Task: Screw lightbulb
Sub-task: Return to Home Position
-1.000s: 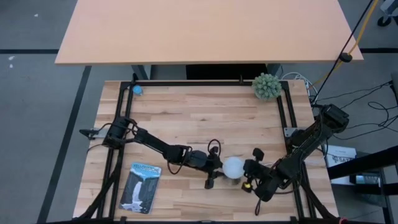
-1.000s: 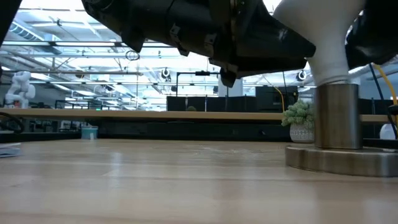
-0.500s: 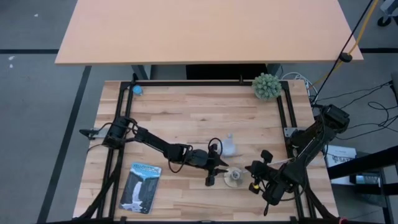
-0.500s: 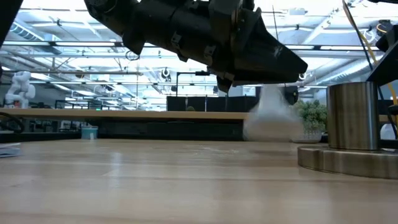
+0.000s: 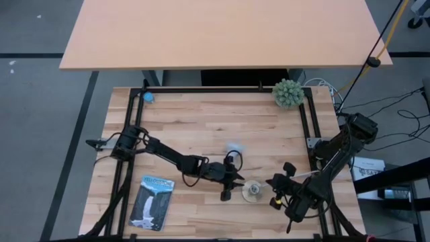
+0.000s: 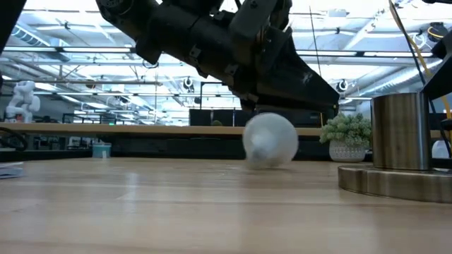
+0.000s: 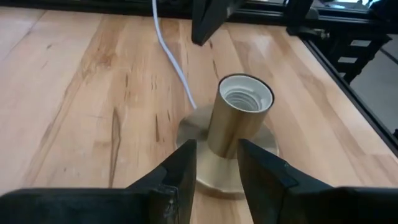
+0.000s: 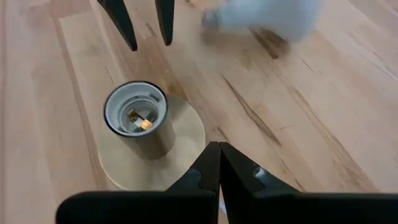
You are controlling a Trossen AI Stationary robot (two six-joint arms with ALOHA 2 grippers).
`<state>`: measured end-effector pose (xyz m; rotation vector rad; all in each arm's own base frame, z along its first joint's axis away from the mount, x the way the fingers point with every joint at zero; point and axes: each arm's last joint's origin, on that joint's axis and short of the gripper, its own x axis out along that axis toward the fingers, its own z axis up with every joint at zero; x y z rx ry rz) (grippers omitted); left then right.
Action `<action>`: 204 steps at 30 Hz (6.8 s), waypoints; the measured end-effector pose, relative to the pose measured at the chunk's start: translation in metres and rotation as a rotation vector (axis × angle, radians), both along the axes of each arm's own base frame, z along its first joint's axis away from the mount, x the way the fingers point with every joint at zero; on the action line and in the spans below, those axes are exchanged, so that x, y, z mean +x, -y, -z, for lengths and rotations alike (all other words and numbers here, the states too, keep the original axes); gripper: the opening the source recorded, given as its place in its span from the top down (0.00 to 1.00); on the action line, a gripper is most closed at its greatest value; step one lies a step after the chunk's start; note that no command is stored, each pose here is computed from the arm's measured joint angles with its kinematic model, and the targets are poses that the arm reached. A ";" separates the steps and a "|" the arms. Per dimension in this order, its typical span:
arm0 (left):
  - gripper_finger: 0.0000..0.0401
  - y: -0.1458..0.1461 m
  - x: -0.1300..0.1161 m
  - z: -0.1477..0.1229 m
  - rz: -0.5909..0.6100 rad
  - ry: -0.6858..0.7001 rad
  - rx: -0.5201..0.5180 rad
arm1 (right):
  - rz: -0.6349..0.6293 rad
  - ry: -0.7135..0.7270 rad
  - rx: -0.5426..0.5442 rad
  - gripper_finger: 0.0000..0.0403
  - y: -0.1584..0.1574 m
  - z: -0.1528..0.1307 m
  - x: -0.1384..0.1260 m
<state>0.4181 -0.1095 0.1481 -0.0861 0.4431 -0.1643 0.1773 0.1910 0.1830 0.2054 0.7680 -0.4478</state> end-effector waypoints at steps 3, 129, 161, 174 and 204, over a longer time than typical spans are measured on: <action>0.70 -0.001 0.000 -0.001 -0.011 0.001 -0.012 | 0.008 0.000 0.001 1.00 -0.001 0.000 -0.004; 0.70 -0.108 -0.280 -0.014 -0.234 0.413 0.053 | -0.370 0.712 0.018 1.00 0.190 -0.005 -0.064; 0.70 -0.111 -0.298 -0.022 -0.320 0.458 0.048 | -0.466 0.869 0.038 1.00 0.186 0.011 -0.081; 0.70 -0.111 -0.298 -0.022 -0.321 0.454 0.046 | -0.460 0.847 0.041 1.00 0.186 0.013 -0.080; 0.70 -0.111 -0.298 -0.022 -0.321 0.454 0.045 | -0.462 0.844 0.041 1.00 0.186 0.013 -0.080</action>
